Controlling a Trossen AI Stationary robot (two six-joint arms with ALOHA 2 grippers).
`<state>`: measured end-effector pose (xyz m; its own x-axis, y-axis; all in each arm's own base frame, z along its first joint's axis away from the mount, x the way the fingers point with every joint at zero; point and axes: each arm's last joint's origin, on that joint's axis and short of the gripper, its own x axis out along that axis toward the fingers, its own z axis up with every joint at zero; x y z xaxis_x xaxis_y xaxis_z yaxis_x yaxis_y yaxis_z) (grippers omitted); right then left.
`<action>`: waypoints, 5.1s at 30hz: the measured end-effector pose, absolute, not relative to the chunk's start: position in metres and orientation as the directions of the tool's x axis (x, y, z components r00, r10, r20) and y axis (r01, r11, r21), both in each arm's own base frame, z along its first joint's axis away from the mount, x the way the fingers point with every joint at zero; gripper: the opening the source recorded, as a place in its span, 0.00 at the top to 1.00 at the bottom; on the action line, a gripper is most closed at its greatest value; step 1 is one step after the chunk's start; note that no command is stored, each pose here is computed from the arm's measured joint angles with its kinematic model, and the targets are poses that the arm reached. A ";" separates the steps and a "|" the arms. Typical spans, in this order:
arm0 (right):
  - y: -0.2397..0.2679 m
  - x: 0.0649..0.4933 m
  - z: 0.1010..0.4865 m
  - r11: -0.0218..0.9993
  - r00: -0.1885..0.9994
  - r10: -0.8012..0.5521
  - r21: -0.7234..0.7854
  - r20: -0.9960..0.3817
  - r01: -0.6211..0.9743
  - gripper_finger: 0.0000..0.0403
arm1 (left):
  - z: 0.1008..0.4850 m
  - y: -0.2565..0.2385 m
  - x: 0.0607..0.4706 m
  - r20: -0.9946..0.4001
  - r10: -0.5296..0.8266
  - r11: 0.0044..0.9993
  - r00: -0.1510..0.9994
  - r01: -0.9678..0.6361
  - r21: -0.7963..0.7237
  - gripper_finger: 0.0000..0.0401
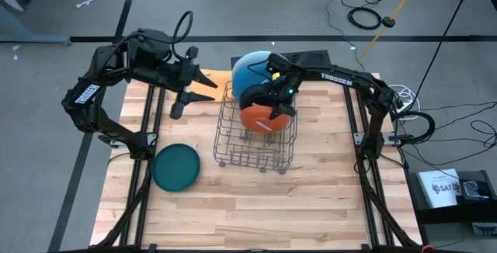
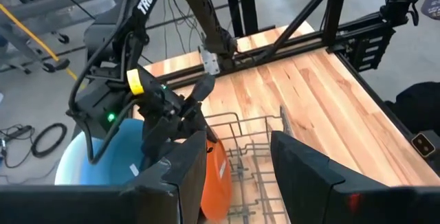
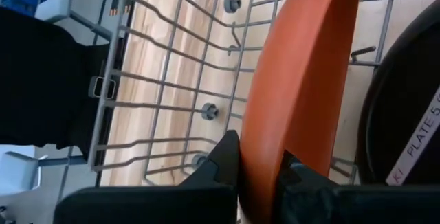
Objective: Sort dishes
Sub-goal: Put the orange plate into the dish rack, then put the green plate into the dish rack
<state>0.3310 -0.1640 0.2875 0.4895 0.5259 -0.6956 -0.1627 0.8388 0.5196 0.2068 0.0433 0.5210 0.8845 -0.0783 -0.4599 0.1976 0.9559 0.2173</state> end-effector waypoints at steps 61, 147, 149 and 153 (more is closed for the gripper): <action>-0.155 0.338 0.294 0.876 0.513 0.458 0.468 -0.726 -0.120 0.92 | 0.509 0.027 0.218 -0.500 -0.151 0.940 0.853 0.281 0.195 0.59; 0.024 0.267 0.423 0.960 0.725 -0.200 -0.278 -0.659 0.012 0.45 | 0.300 -0.097 0.244 -0.968 -0.015 0.983 0.249 -0.171 -0.059 0.59; 0.040 0.261 0.426 0.964 0.739 -0.180 -0.265 -0.649 0.001 0.45 | 0.283 -0.109 0.240 -0.966 0.003 0.976 0.258 -0.210 -0.053 0.59; 0.068 0.254 0.427 0.955 0.760 -0.190 -0.297 -0.621 -0.003 0.45 | 0.256 -0.122 0.230 -0.970 0.030 0.940 0.242 -0.337 -0.055 0.59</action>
<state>0.2538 0.0677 0.4271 0.7601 -0.1903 -0.6213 -0.0034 0.9550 -0.2966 0.2299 -0.1219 0.2560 0.2424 0.0304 -0.9697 -0.3366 0.9401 -0.0546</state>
